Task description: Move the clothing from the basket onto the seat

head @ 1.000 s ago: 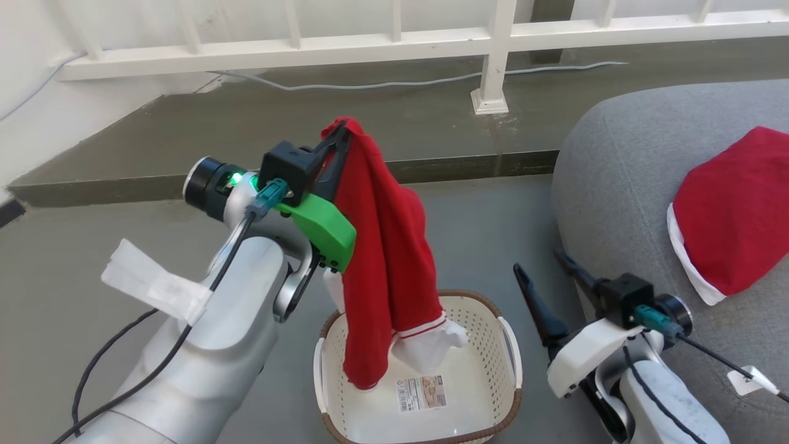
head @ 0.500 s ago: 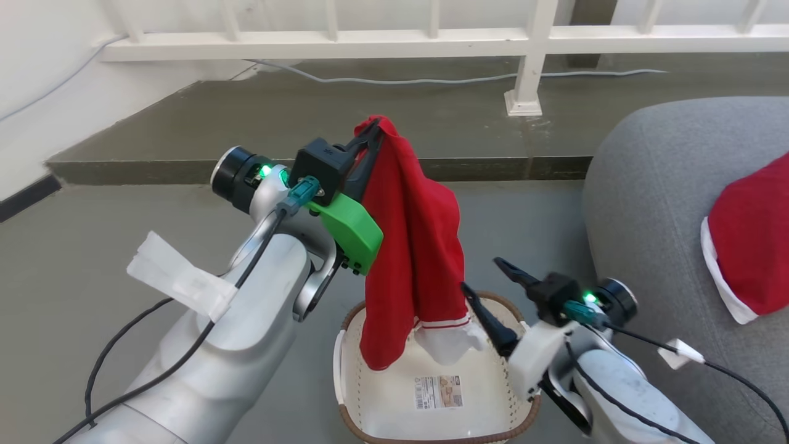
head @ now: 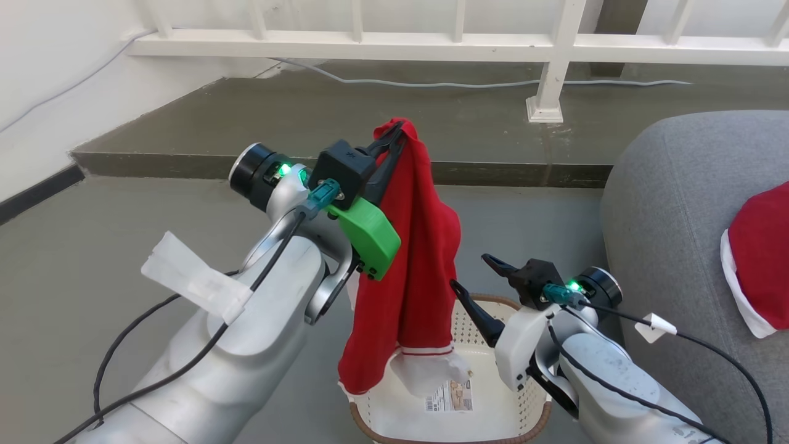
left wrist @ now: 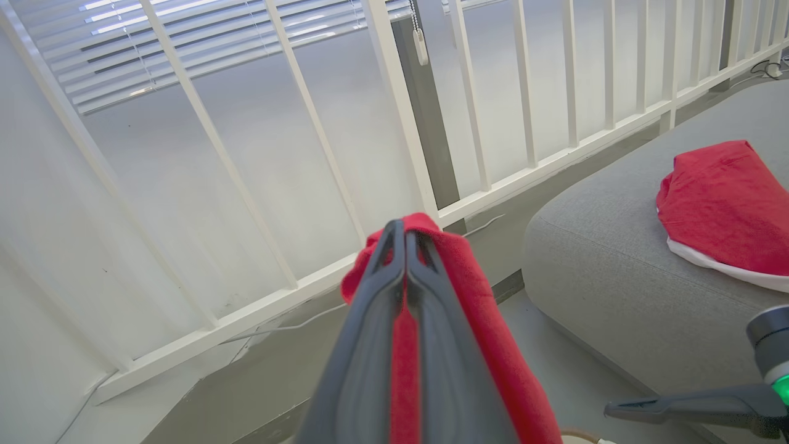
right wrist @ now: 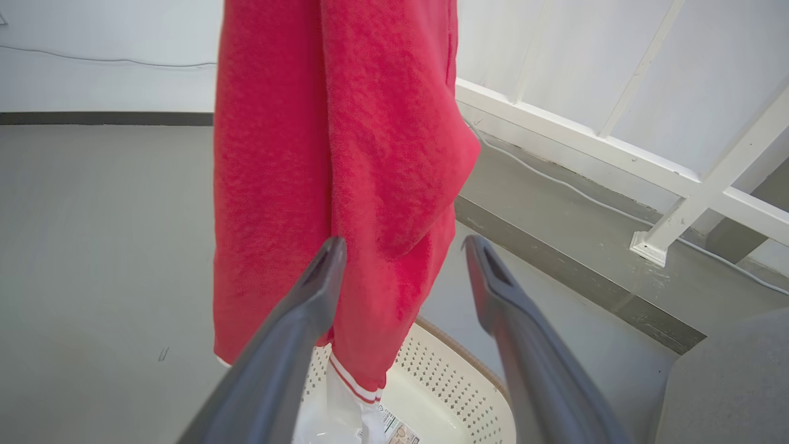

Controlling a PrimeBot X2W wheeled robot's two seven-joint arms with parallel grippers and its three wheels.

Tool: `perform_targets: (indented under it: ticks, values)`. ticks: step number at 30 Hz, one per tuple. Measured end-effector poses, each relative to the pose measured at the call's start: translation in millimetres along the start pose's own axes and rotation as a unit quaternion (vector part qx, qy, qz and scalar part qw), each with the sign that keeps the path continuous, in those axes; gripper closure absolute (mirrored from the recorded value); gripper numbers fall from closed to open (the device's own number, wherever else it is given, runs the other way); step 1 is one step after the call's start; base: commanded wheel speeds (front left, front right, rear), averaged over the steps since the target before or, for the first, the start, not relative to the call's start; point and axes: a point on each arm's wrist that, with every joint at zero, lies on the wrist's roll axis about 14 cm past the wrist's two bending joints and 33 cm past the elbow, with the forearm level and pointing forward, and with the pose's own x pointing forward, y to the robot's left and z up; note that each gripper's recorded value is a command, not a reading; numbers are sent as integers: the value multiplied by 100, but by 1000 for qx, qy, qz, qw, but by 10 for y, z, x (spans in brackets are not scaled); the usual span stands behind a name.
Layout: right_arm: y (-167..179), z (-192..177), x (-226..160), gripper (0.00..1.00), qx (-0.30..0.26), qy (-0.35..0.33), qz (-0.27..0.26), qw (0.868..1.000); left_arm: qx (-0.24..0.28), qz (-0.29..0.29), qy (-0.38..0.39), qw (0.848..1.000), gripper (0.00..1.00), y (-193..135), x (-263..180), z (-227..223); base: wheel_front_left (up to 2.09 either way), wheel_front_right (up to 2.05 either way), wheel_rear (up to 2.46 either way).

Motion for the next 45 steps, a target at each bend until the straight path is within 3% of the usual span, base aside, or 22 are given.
perform_targets:
  ticks: [10, 19, 20, 21, 22, 23, 32, 38, 39, 40, 41, 43, 44, 45]
  values:
    - [60, -43, 46, 0, 0, 14, 15, 1000, 14, -26, -37, 999, 100, -128, 72, 300, 0, 0, 0]
    - [-98, 132, 112, 0, -8, -4, 0, 1000, 22, -62, -73, 995, 100, -359, 106, 555, 0, 0, 0]
    - [-119, 171, 120, 26, -9, -9, -2, 1000, 22, -64, -75, 995, 100, -375, 108, 570, 0, 0, 0]
    - [-134, 209, 130, 61, -10, -14, -3, 1000, 22, -65, -76, 995, 100, -387, 110, 583, 0, 0, 0]
    - [-146, 253, 140, 76, -11, -20, -4, 1000, 22, -66, -77, 995, 100, -398, 113, 593, 0, 0, 0]
    - [-155, 301, 149, 100, -12, -27, -5, 1000, 22, -66, -78, 995, 100, -405, 115, 604, 0, 0, 0]
    - [-273, 506, 155, 100, -4, -61, -25, 998, 12, -42, -65, 997, 100, -318, 152, 545, 0, 0, 0]
    - [-470, 708, 132, 100, 15, -96, -56, 994, -11, -8, -19, 1000, 100, -130, 104, 191, 0, 0, 0]
    - [-505, 732, 121, 100, 18, -101, -61, 993, -14, -3, -11, 1000, 92, -96, 86, 124, 0, 0, 0]
    - [-545, 756, 107, 100, 19, -106, -67, 992, -16, 3, -4, 1000, 65, -65, 74, 68, 0, 0, 0]
    - [-594, 773, 87, 100, 19, -109, -72, 991, -18, 7, 1, 1000, 30, -42, 65, 21, 0, 0, 0]
    - [-728, 795, 30, 100, 15, -114, -90, 989, -27, 13, 11, 999, 6, 2, 51, -65, 0, 0, 0]
    - [-802, 805, -4, 100, 12, -116, -98, 988, -35, 18, 16, 999, 0, 19, 47, -105, 0, 0, 0]
    - [-873, 816, -39, 100, 9, -118, -106, 987, -42, 22, 17, 999, 0, 37, 44, -138, 0, 0, 0]
